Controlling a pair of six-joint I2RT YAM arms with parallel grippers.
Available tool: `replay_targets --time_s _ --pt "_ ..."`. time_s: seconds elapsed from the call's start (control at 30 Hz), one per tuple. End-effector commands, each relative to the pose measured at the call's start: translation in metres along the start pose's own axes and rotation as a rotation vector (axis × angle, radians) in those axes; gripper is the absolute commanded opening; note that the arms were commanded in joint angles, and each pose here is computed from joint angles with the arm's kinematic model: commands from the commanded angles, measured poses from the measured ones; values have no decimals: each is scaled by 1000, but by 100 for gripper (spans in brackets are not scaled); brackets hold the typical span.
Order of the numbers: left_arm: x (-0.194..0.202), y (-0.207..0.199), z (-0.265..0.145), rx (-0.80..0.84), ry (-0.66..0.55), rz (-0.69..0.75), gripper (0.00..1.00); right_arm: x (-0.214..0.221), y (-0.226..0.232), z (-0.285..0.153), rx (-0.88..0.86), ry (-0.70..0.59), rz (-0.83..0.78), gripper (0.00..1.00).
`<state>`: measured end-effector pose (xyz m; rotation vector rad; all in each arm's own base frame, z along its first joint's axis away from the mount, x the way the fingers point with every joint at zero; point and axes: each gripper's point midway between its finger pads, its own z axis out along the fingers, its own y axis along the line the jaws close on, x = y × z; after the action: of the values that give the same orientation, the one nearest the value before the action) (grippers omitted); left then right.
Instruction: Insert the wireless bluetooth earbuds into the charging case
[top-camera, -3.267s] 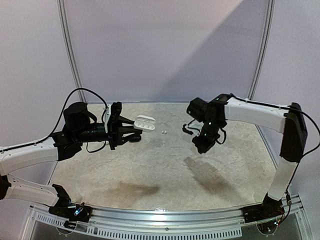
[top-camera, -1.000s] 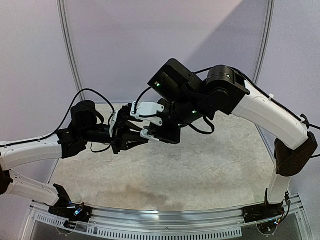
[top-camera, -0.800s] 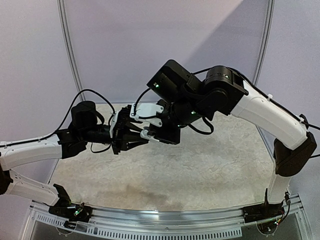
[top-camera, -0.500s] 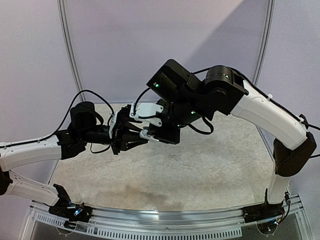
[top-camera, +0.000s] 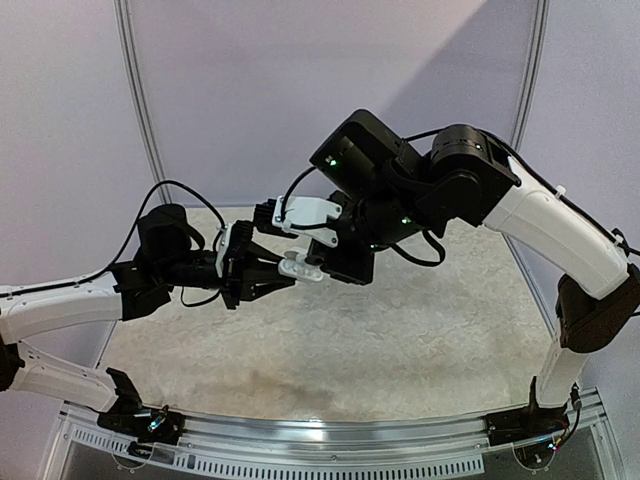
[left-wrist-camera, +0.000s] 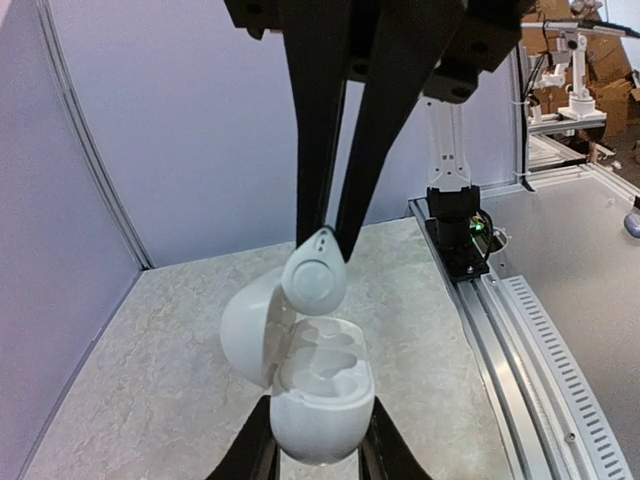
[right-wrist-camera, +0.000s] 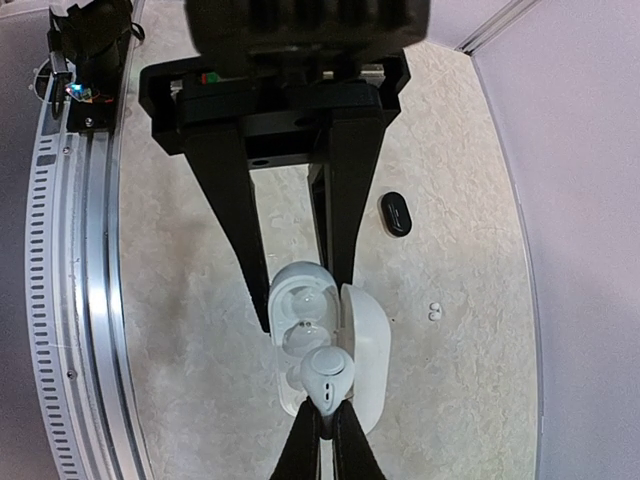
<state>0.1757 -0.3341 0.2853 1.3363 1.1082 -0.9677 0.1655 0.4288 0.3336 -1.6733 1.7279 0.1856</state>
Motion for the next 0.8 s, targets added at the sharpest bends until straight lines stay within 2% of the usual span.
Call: replay_targets --time_s 0.0,0.17,0.47,0.77 --pt "-6 -8 -1 16 -33 30 0 7 0 -9 5 15 14 0" --pt "-8 -12 -1 33 -59 64 0 20 2 -6 5 68 27 0" --pt "-10 -18 1 80 -95 122 0 27 1 -4 21 89 25 0" --pt "-11 -15 2 70 -90 111 0 22 1 -7 25 45 5 0"
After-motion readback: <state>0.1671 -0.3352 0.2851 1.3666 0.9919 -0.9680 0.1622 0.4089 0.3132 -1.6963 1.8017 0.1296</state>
